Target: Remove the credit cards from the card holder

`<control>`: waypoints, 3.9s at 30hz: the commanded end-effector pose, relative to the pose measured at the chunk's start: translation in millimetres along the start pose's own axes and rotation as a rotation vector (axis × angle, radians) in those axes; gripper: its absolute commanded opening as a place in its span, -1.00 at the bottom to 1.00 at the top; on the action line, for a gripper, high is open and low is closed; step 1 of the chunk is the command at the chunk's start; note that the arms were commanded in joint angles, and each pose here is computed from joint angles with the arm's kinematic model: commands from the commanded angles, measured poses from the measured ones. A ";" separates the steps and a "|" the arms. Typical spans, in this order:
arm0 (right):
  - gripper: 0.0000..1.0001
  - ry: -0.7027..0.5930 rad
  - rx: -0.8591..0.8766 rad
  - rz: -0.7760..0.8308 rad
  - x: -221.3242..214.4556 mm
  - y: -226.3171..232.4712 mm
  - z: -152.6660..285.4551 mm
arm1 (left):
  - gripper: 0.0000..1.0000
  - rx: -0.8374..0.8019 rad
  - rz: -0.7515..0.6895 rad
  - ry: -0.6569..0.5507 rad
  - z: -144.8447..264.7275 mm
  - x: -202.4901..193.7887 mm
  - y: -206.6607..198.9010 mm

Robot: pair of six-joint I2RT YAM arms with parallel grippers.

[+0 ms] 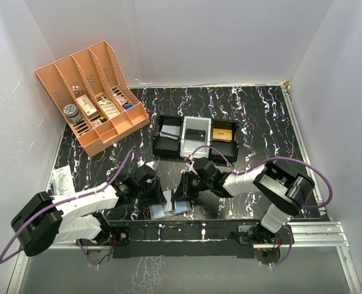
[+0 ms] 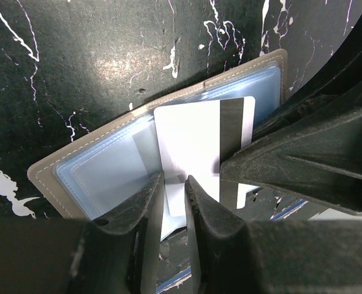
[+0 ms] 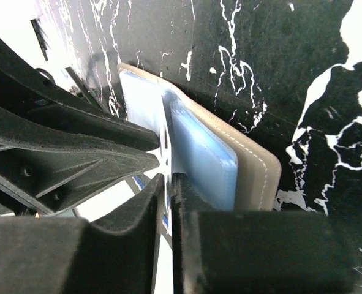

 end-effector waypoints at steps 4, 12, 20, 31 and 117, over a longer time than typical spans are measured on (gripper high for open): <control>-1.00 -0.165 0.018 0.026 9.5 18.2 10.3 | -0.60 0.050 -0.016 0.001 4.9 -7.0 9.3; -1.00 -0.130 0.013 0.040 2.2 10.3 20.7 | -0.34 -0.032 -0.023 -0.045 8.5 -1.9 0.6; -1.00 -0.094 0.081 0.084 -3.1 23.9 26.4 | -0.08 -0.201 -0.043 -0.105 17.8 13.4 -24.7; -1.00 -0.056 0.076 0.059 -6.3 14.3 19.4 | -0.12 -0.225 0.027 -0.089 0.9 -2.0 -14.1; -1.00 -0.786 0.277 0.641 115.2 155.3 118.1 | 0.97 0.489 -0.018 -0.318 119.9 108.1 84.7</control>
Point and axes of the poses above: each gripper's point midway between its finger pads, its own z axis back along the fingers, its own y axis along the line the jaws close on, x = y × z, the point moved 8 cm from there along z, back along the fingers, and after that the axes turned 12 degrees about -z, right-handed, at the moved point
